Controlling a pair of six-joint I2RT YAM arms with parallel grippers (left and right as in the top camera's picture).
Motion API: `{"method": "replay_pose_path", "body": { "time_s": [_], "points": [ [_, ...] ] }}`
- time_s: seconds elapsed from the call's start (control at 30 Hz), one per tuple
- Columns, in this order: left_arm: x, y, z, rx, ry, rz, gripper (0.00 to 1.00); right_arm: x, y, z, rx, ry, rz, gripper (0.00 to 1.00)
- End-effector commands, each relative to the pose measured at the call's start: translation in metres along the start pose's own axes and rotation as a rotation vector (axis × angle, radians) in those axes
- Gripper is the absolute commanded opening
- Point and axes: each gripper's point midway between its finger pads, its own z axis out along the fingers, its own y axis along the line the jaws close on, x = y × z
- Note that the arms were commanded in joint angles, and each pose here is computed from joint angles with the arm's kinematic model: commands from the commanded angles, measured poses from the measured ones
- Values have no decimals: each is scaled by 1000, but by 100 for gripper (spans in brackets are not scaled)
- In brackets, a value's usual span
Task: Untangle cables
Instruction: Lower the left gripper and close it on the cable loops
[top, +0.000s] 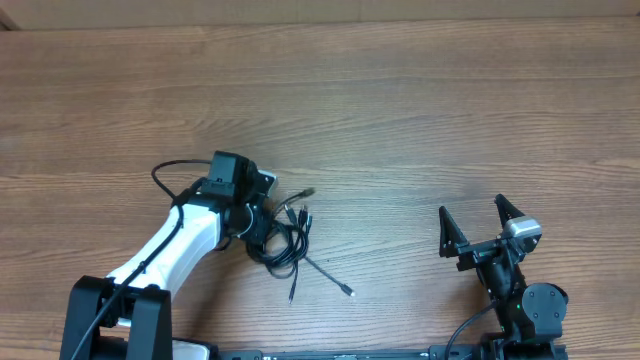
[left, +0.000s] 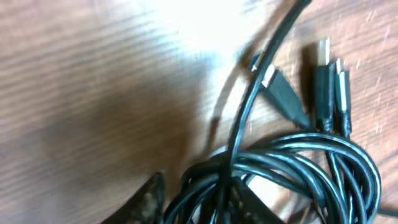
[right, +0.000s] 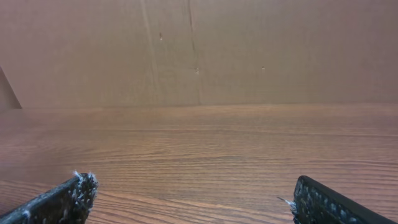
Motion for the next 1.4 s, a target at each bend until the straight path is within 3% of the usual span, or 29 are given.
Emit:
{"method": "replay_pose_path", "body": {
  "time_s": [0.0,0.4,0.47,0.53,0.6,1.0,1.2,1.37],
  "points": [
    [-18,-2,1,5,-74,21,30,2,0,0,-2,-2,0,100],
    [-81,-23,-14,125,-344,96,45,2,0,0,-2,-2,0,100],
    [-81,-24,-14,128,-343,97,54,2,0,0,-2,-2,0,100],
    [-80,-24,-14,128,-342,96,84,2,0,0,-2,-2,0,100],
    [-79,-25,-14,133,-339,96,98,2,0,0,-2,-2,0,100],
    [-75,-25,-12,133,-318,98,100,2,0,0,-2,-2,0,100],
    [-25,-27,-3,137,-122,274,100,2,0,0,-2,-2,0,100],
    [-7,-23,-2,119,-43,269,100,2,0,0,-2,-2,-1,100]
  ]
}}
